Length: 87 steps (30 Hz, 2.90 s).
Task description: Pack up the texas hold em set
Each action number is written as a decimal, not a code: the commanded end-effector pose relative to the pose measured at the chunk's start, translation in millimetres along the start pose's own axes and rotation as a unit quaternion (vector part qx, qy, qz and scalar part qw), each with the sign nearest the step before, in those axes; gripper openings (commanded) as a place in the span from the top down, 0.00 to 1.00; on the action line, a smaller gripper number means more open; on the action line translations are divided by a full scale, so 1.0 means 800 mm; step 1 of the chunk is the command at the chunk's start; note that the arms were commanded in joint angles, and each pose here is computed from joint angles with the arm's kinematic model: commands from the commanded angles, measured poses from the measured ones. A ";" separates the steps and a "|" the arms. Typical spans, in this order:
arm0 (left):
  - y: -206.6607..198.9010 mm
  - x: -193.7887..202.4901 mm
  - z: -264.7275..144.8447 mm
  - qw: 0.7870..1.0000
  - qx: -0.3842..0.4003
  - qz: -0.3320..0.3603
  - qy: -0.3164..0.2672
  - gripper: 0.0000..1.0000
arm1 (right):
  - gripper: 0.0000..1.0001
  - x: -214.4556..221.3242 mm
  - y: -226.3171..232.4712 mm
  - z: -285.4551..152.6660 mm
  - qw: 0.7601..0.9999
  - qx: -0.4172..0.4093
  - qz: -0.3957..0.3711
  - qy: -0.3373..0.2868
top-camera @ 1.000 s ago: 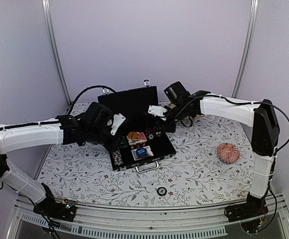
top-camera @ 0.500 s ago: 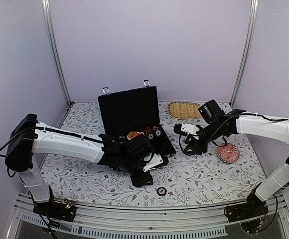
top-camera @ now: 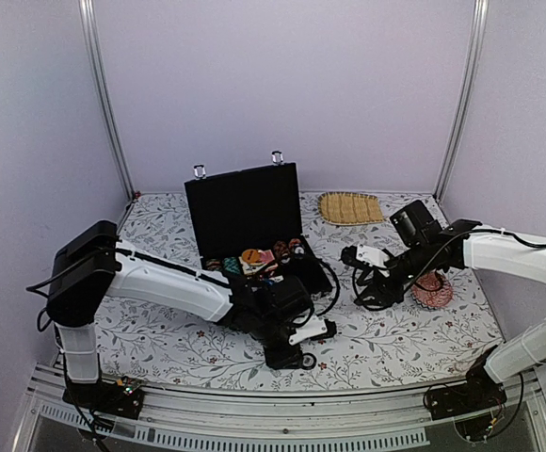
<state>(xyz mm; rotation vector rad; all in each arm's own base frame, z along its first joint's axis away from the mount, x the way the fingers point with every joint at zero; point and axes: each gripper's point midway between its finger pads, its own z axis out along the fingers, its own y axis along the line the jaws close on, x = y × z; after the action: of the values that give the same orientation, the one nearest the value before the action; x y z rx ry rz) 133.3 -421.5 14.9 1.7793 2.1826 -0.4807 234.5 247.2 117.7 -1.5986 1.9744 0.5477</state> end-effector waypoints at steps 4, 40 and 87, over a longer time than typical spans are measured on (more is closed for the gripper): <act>0.010 -0.018 0.034 0.999 -0.031 0.034 -0.001 0.56 | 0.46 -0.004 -0.025 -0.017 0.999 0.026 0.016 -0.022; 0.153 -0.010 -0.182 0.933 -0.168 -0.232 -0.220 0.52 | 0.43 0.024 0.073 0.114 0.971 -0.091 -0.187 0.115; 0.166 0.003 -0.184 0.925 -0.180 -0.247 -0.227 0.53 | 0.68 -0.008 0.092 0.112 0.965 -0.109 -0.196 0.135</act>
<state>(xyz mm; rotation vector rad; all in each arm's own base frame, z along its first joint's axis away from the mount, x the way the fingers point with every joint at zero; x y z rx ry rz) 254.1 -336.9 124.2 0.8728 2.2074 -0.4843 169.3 311.6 17.2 -2.2896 1.7958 0.4307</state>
